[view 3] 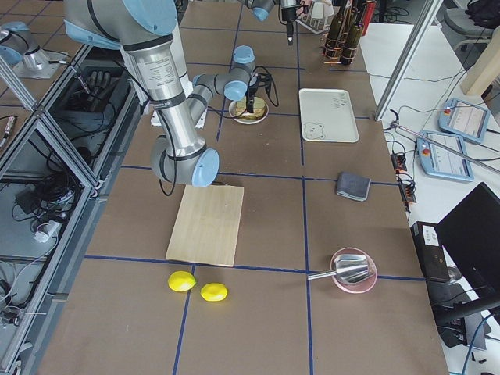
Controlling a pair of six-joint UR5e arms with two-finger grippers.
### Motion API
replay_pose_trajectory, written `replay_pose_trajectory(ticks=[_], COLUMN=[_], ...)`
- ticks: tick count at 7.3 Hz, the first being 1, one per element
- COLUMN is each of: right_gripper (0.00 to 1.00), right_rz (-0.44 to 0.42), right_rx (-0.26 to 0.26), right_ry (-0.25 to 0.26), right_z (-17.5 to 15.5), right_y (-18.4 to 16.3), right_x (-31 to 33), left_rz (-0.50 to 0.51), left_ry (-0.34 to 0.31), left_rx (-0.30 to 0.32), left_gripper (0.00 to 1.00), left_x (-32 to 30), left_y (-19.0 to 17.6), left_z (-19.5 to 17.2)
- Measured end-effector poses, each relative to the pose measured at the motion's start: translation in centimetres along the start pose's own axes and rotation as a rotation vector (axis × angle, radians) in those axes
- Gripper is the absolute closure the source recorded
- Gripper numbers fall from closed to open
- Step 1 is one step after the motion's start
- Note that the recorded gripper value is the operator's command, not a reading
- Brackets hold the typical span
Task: Make sandwich and place on tray
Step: 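Lower the bread slice onto the egg and open the right gripper, then withdraw the right gripper while the left gripper reaches to the plate rim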
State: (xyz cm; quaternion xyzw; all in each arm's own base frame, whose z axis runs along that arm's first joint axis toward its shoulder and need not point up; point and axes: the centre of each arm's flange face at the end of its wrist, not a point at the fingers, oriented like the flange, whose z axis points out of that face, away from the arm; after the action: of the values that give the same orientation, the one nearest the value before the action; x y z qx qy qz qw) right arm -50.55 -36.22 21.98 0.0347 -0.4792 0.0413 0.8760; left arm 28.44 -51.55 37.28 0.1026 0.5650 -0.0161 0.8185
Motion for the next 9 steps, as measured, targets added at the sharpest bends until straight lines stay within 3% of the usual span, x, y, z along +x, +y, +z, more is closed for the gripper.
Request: replay_pose_trajectory(ticks=[2,3,4,6,7,9], right_gripper=[0.0,0.0,0.0,0.0,0.0,0.0], right_rz=[0.039,0.008,-0.03,-0.098,-0.107,-0.089], right_rx=[-0.022,-0.029,-0.034,-0.038,-0.04,-0.05], right_ry=[0.104,0.166,0.209,0.248,0.252,0.238], right_z=[-2.7,-3.7,-4.6,-6.0,-6.7,-7.9], right_y=[-4.4,-6.1,-7.1,-8.2,-9.0,-10.3], right_x=[3.4,5.1,6.9,10.7,12.2,13.8], left_rz=[-0.048,-0.069,-0.078,-0.101,-0.113,-0.129], left_ry=[0.004,-0.016,-0.055,-0.113,-0.123,-0.126], left_rx=[-0.003,-0.016,-0.024,-0.038,-0.05,-0.078], left_gripper=[0.04,0.04,0.11,0.3,0.43,0.55], left_x=[4.7,7.8,11.5,17.1,18.8,20.5], left_y=[2.6,4.0,5.1,9.6,12.2,15.8], left_z=[3.8,5.4,7.0,11.1,13.0,15.1])
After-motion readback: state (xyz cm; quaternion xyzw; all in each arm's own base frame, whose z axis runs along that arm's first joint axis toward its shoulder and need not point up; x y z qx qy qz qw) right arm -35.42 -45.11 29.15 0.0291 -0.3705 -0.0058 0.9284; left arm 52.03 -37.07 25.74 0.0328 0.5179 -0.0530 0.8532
